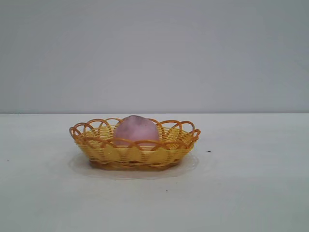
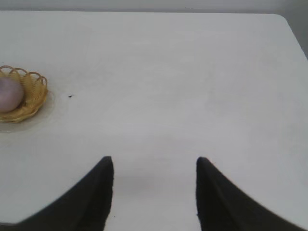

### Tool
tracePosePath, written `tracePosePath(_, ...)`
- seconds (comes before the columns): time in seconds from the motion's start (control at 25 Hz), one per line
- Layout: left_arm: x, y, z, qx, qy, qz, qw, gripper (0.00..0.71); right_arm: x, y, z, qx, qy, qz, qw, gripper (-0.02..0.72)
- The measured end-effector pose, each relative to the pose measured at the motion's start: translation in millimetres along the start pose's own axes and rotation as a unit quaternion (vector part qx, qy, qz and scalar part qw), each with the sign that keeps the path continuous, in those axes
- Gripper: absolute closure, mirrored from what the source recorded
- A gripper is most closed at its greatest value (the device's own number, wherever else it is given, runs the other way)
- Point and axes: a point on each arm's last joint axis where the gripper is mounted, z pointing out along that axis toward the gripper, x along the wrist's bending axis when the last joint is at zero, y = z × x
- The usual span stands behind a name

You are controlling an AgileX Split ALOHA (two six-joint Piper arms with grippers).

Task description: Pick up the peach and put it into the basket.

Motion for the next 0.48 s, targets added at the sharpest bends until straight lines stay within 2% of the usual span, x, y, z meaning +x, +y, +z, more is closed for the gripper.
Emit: tracePosePath(0.48,0.0,0.0,0.0,0.0,0.0,0.0,1.0,0.366,0.0,0.0,0.0,0.0,0.0,-0.003,1.0,0.328)
